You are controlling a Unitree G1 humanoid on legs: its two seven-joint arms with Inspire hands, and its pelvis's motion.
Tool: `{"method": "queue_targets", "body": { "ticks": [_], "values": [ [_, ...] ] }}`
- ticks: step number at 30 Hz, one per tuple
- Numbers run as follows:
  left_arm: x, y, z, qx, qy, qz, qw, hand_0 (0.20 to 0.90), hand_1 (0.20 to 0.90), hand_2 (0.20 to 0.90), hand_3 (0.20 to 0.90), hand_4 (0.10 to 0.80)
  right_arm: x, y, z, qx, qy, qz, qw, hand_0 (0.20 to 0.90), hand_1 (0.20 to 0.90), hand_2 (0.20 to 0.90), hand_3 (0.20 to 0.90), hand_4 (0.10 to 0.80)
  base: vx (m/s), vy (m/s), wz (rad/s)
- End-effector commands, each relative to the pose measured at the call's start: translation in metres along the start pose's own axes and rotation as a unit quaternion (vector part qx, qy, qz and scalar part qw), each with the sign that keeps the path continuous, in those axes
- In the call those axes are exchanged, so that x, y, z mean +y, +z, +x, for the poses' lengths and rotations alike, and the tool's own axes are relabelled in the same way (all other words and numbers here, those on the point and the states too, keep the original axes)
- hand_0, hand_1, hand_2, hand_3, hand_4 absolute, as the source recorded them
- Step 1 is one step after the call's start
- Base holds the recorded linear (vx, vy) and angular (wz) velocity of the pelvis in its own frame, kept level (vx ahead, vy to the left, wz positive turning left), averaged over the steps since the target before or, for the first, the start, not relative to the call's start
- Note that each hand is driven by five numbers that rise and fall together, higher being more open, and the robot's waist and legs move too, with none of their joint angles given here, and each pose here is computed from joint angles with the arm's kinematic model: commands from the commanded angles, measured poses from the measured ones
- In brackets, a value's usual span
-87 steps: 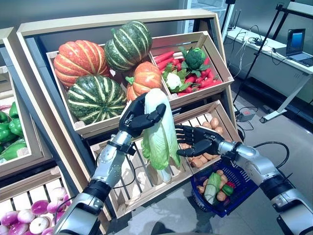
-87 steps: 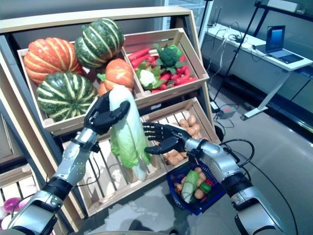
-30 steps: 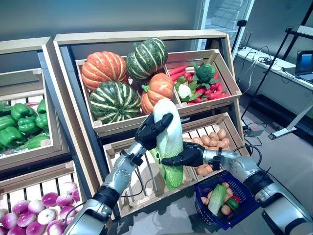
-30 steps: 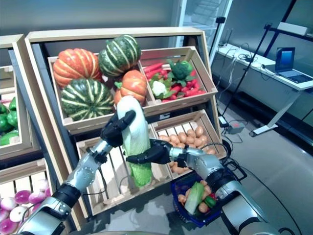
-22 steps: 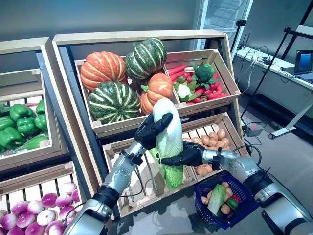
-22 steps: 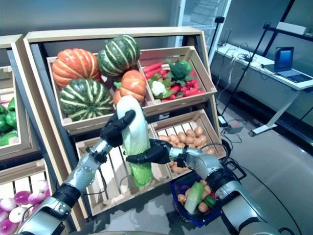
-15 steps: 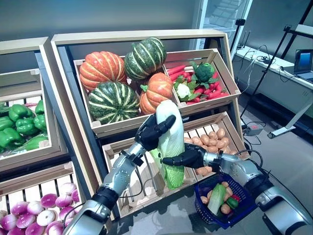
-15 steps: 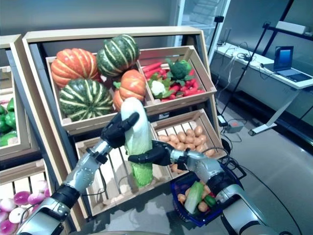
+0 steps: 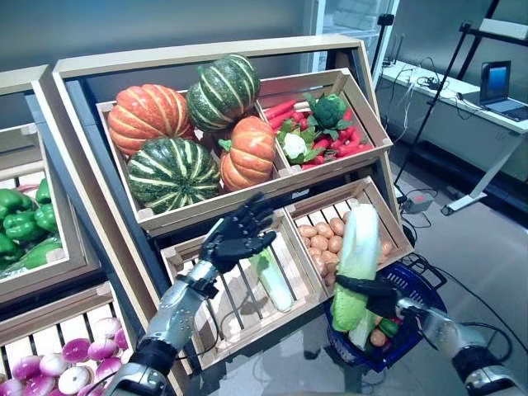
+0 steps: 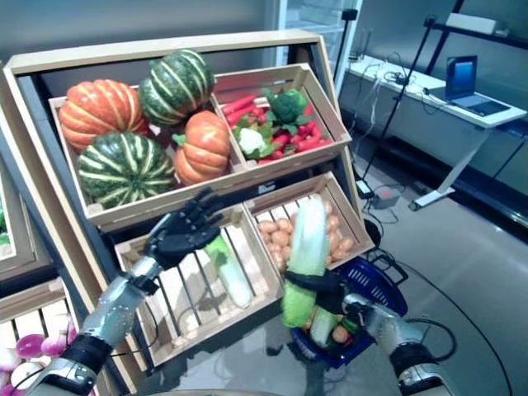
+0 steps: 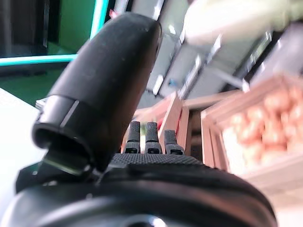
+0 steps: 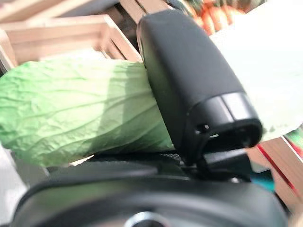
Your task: Put vegetables into the basket
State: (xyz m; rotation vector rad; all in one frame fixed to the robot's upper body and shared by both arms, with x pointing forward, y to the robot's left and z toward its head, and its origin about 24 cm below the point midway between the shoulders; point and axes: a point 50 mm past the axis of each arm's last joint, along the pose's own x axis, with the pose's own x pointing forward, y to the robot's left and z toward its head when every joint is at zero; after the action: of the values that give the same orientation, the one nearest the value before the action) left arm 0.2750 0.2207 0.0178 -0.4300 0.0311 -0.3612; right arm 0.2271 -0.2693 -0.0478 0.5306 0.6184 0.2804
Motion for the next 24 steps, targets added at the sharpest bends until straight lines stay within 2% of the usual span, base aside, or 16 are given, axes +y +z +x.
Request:
{"method": "queue_targets", "body": {
  "ticks": [1,4,7,9,10,12,13,15,16,17,18,20,24],
  "values": [
    [0.005,0.054,0.017,-0.098,-0.009,0.080,0.992,0.900,0.900,0.900,0.900,0.800,0.014,0.057,0.006,-0.151,0.047,-0.011,0.987,0.300,0.300,0.300,0.300,0.400,0.000,0.000,0.00],
    [0.015,0.053,0.012,-0.085,0.032,0.111,0.990,0.900,0.900,0.900,0.900,0.800,0.000,0.055,-0.004,-0.167,0.005,0.010,0.986,0.300,0.300,0.300,0.300,0.400,0.000,0.000,0.00],
    [0.025,0.053,0.006,-0.067,0.077,0.183,0.978,0.900,0.900,0.900,0.900,0.800,-0.021,0.051,-0.015,-0.178,-0.069,0.044,0.981,0.300,0.300,0.300,0.300,0.400,0.013,-0.021,-0.05],
    [0.029,0.058,0.007,-0.058,0.119,0.276,0.952,0.900,0.900,0.900,0.900,0.800,-0.042,0.046,-0.025,-0.172,-0.151,0.069,0.971,0.300,0.300,0.300,0.300,0.400,-0.041,-0.019,-0.13],
    [0.029,0.059,0.008,-0.058,0.122,0.286,0.949,0.900,0.900,0.900,0.900,0.800,-0.043,0.047,-0.025,-0.173,-0.159,0.072,0.969,0.300,0.300,0.300,0.300,0.400,-0.164,-0.021,-0.17],
    [0.026,0.076,0.019,-0.079,0.139,0.358,0.920,0.900,0.900,0.900,0.900,0.800,-0.050,0.055,-0.027,-0.174,-0.206,0.078,0.960,0.300,0.300,0.300,0.300,0.400,-0.302,-0.037,-0.09],
    [0.022,0.097,0.031,-0.104,0.144,0.411,0.894,0.900,0.900,0.900,0.900,0.800,-0.050,0.068,-0.023,-0.179,-0.225,0.078,0.954,0.300,0.300,0.300,0.300,0.400,-0.392,-0.058,-0.06],
    [0.017,0.114,0.039,-0.126,0.153,0.459,0.866,0.900,0.900,0.900,0.900,0.800,-0.048,0.078,-0.020,-0.179,-0.237,0.077,0.952,0.300,0.300,0.300,0.300,0.400,-0.320,-0.061,-0.11],
    [0.012,0.124,0.044,-0.149,0.167,0.498,0.838,0.900,0.900,0.900,0.900,0.800,-0.047,0.083,-0.017,-0.175,-0.253,0.076,0.949,0.300,0.300,0.300,0.300,0.400,-0.188,-0.043,-0.07],
    [0.011,0.125,0.044,-0.152,0.167,0.503,0.834,0.900,0.900,0.900,0.900,0.800,-0.047,0.083,-0.017,-0.175,-0.253,0.076,0.948,0.300,0.300,0.300,0.300,0.400,-0.255,-0.043,0.01],
    [0.005,0.133,0.047,-0.174,0.173,0.537,0.807,0.900,0.900,0.900,0.900,0.800,-0.047,0.087,-0.017,-0.174,-0.267,0.082,0.944,0.300,0.300,0.300,0.300,0.400,-0.182,-0.018,0.05],
    [0.000,0.138,0.049,-0.189,0.173,0.573,0.779,0.900,0.900,0.900,0.900,0.800,-0.050,0.093,-0.021,-0.183,-0.289,0.103,0.934,0.300,0.300,0.300,0.300,0.400,-0.175,-0.009,0.05],
    [-0.012,0.144,0.055,-0.225,0.171,0.602,0.747,0.900,0.900,0.900,0.900,0.800,-0.053,0.106,-0.026,-0.197,-0.313,0.133,0.919,0.300,0.300,0.300,0.300,0.400,-0.105,0.010,0.12]
  ]
}}
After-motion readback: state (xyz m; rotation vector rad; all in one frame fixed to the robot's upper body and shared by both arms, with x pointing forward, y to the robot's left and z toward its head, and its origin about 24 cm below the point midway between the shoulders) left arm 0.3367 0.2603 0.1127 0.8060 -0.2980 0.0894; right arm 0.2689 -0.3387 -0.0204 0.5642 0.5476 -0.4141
